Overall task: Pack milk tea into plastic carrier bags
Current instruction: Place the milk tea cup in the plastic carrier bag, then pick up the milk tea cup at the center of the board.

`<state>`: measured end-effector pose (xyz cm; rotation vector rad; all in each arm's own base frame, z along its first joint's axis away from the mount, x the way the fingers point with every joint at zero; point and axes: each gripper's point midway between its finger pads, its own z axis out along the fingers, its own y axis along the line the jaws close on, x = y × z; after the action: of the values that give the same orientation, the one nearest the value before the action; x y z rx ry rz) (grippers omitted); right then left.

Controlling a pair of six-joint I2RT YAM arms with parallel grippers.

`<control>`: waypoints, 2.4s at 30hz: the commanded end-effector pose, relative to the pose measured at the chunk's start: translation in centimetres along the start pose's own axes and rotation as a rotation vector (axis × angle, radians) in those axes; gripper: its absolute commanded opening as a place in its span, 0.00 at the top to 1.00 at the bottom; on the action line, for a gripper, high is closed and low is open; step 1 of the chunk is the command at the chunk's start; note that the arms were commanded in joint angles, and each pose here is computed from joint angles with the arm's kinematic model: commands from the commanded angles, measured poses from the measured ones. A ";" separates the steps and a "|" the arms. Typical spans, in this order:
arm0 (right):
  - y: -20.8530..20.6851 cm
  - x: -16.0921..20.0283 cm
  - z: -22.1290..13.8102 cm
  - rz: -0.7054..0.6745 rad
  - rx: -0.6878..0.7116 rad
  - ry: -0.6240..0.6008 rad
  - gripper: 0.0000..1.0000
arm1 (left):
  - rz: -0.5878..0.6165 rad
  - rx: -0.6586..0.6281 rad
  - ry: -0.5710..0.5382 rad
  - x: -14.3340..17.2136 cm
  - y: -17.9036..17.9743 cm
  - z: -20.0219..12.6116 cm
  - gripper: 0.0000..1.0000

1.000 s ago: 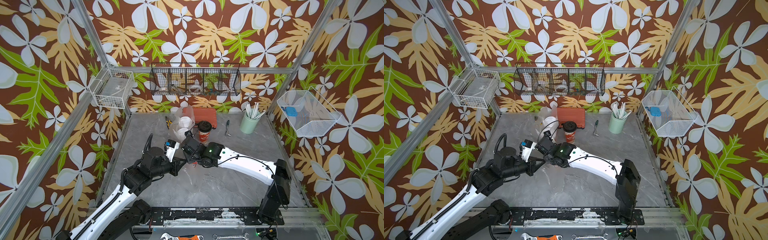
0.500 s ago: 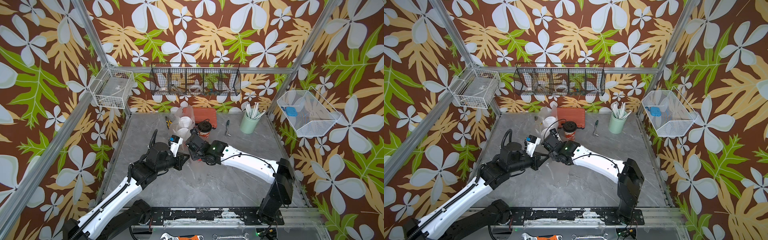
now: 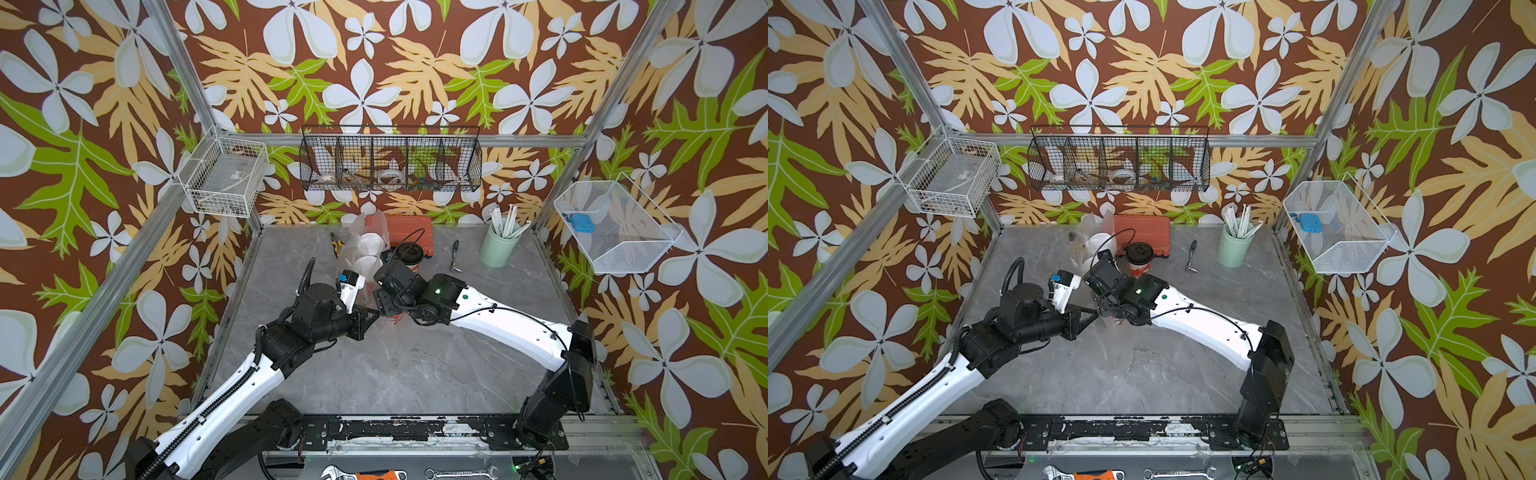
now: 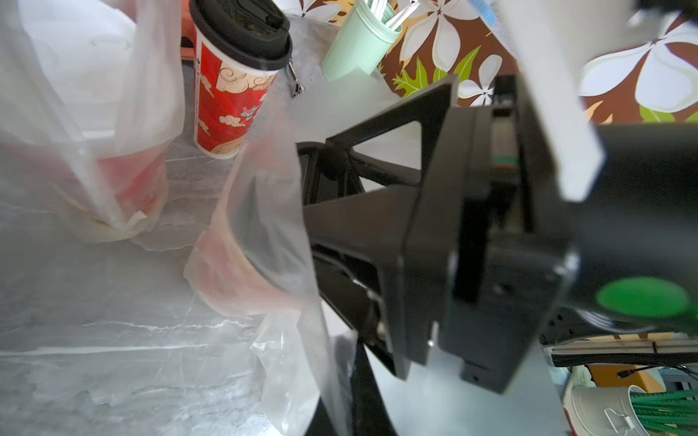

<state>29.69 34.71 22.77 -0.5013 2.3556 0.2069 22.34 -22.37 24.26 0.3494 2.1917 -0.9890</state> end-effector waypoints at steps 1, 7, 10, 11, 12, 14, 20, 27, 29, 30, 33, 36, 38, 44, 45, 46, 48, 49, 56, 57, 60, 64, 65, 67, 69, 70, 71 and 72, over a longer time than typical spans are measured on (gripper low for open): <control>0.1 0.4 0.4 0.001 -0.009 0.012 0.30 | -0.010 -0.003 0.002 0.1 0.0 -0.1 1.00; 0.0 1.9 1.8 -0.004 -0.001 0.040 0.32 | -0.011 -0.007 0.007 0.3 0.2 0.1 1.00; -0.2 2.5 2.6 -0.008 0.012 0.052 0.31 | -0.011 -0.010 0.008 0.4 0.3 0.1 1.00; -0.2 2.7 2.8 -0.011 0.015 0.059 0.30 | -0.011 -0.009 0.008 0.4 0.3 0.0 1.00; -0.2 2.8 2.9 -0.011 0.017 0.062 0.29 | -0.010 -0.008 0.006 0.3 0.2 0.0 1.00; -0.2 2.8 2.9 -0.010 0.016 0.062 0.27 | -0.008 -0.007 0.001 0.2 0.1 -0.1 1.00; -0.2 2.0 2.1 0.002 0.006 0.041 0.21 | -0.006 -0.011 0.002 0.2 0.2 -0.1 1.00; -0.1 0.8 0.6 0.019 -0.013 0.009 0.18 | -0.004 -0.015 0.004 0.2 0.3 -0.2 1.00; -0.1 0.2 0.0 0.025 -0.019 -0.004 0.17 | -0.004 -0.017 0.003 0.2 0.3 -0.2 1.00; -0.1 -0.2 -0.4 0.028 -0.025 -0.014 0.17 | -0.006 -0.017 0.003 0.2 0.3 -0.2 1.00; 0.0 -1.0 -1.5 0.039 -0.047 -0.036 0.17 | -0.007 -0.019 0.001 0.3 0.3 -0.3 1.00; 0.0 -2.1 -2.9 0.046 -0.069 -0.068 0.17 | -0.010 -0.021 0.004 0.4 0.4 -0.3 1.00; -0.3 -3.0 -3.9 0.043 -0.064 -0.095 0.18 | -0.010 -0.021 0.002 0.3 0.3 -0.4 1.00; -4.7 -5.9 -4.7 0.072 0.006 -0.153 0.19 | -0.012 -0.015 0.004 0.4 0.2 -0.5 1.00; -5.4 -6.1 -4.5 0.078 0.014 -0.150 0.20 | -0.013 -0.017 0.006 0.4 0.2 -0.5 1.00; -6.3 -6.3 -4.1 0.086 0.022 -0.145 0.20 | -0.013 -0.017 0.005 0.4 0.3 -0.5 1.00; -7.9 -6.7 -3.4 0.097 0.039 -0.145 0.20 | -0.015 -0.015 0.007 0.4 0.2 -0.4 1.00; -8.6 -7.0 -3.0 0.102 0.044 -0.145 0.20 | -0.015 -0.016 0.007 0.5 0.3 -0.4 1.00; -12.2 -8.9 0.7 0.094 0.083 -0.142 0.20 | -0.013 -0.025 0.012 0.7 0.5 -0.4 1.00; -12.5 -9.1 1.3 0.083 0.096 -0.138 0.20 | -0.013 -0.025 0.010 0.7 0.5 -0.5 1.00; -12.8 -9.7 3.1 0.055 0.113 -0.131 0.20 | -0.007 -0.024 0.008 0.7 0.5 -0.6 1.00; -12.6 -10.3 5.3 0.020 0.129 -0.117 0.19 | 0.009 -0.013 -0.013 0.7 0.3 -0.9 1.00; -12.5 -10.4 5.7 0.015 0.130 -0.116 0.19 | 0.010 -0.015 -0.018 0.7 0.3 -1.0 1.00; -12.4 -10.6 6.6 0.007 0.133 -0.105 0.19 | 0.017 -0.012 -0.017 0.8 0.4 -1.0 1.00; -12.4 -10.7 7.1 0.004 0.140 -0.101 0.19 | 0.015 -0.025 -0.001 1.1 0.7 -0.8 1.00; -12.3 -10.7 7.4 0.002 0.139 -0.101 0.18 | 0.015 -0.026 0.013 1.4 0.8 -0.6 1.00; -12.3 -10.8 7.5 0.002 0.136 -0.102 0.18 | 0.015 -0.021 0.016 1.6 0.8 -0.6 1.00; -12.2 -10.8 7.8 0.000 0.133 -0.100 0.18 | 0.016 -0.020 0.013 1.6 0.8 -0.6 1.00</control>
<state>46.31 28.91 23.97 -0.4144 2.2712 0.0811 21.29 -21.34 22.93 0.3425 2.2208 -0.9609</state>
